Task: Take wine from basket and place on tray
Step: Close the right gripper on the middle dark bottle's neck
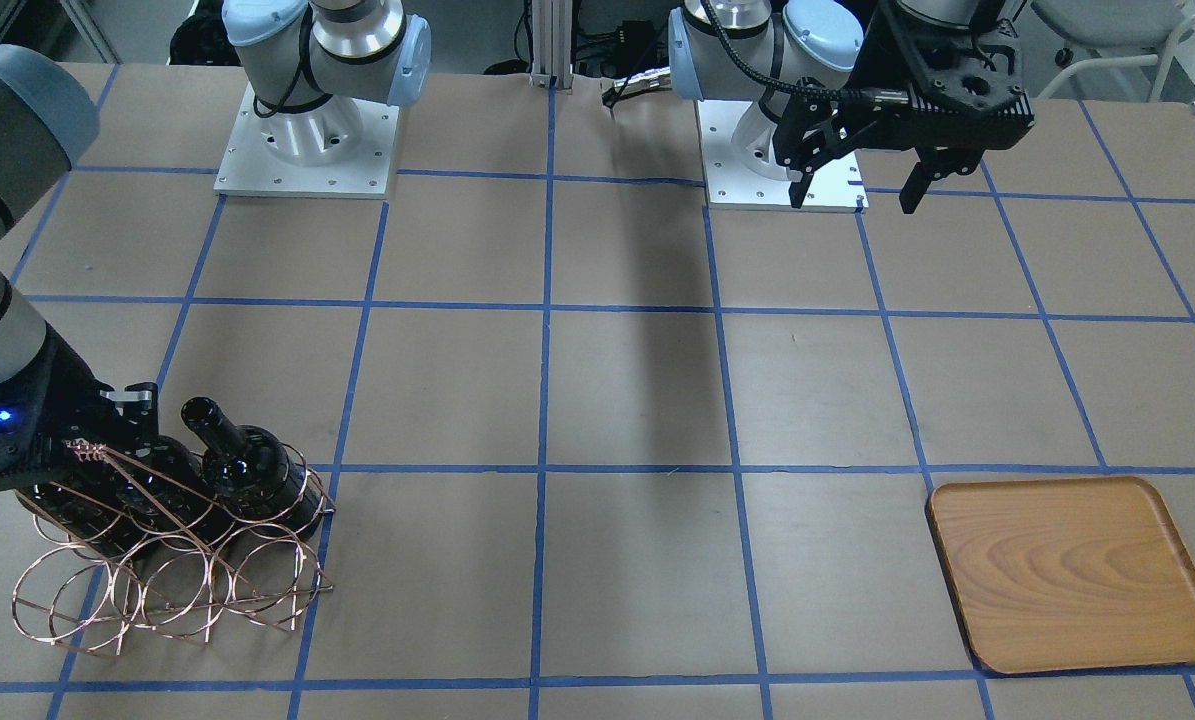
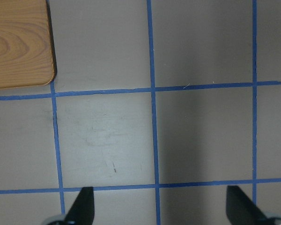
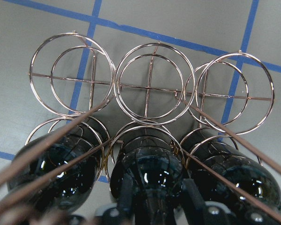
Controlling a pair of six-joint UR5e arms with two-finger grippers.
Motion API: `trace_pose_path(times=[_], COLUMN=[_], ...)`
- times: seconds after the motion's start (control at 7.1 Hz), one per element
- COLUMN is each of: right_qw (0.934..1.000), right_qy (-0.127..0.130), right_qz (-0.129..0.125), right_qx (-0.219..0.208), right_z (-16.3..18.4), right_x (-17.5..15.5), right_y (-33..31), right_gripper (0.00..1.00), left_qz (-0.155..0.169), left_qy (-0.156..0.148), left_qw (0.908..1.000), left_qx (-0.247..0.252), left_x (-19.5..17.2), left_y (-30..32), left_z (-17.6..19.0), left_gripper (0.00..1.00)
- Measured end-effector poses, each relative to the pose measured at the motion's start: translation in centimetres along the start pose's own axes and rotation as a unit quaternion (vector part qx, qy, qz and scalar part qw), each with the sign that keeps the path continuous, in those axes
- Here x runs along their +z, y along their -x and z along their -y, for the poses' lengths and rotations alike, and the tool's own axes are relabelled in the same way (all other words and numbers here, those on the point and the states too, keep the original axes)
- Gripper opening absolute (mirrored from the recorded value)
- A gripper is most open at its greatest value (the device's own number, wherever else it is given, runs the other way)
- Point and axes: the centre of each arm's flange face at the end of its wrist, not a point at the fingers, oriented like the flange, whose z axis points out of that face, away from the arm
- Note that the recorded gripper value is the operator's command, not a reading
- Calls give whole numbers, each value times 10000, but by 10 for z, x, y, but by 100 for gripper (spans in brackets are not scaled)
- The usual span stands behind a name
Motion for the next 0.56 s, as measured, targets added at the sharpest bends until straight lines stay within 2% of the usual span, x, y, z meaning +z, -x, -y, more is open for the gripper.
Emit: trace_pose_path(times=[0.14, 0.28, 0.42, 0.56], right_qw=[10000, 10000, 10000, 9999], right_qy=[32, 56, 87, 106], right_qz=[21, 31, 39, 47], right_qx=[2, 5, 5, 3], right_z=[-1, -2, -3, -3], right_x=[-1, -1, -1, -1], right_y=[1, 1, 1, 2], right_gripper=[49, 43, 19, 0], left_qz=[0, 0, 0, 0], left_qy=[2, 5, 5, 3], left_qw=[10000, 10000, 10000, 10000], left_qx=[1, 2, 2, 1], left_x=[0, 0, 0, 0], left_y=[0, 0, 0, 0], left_z=[0, 0, 0, 0], left_gripper=[100, 100, 100, 100])
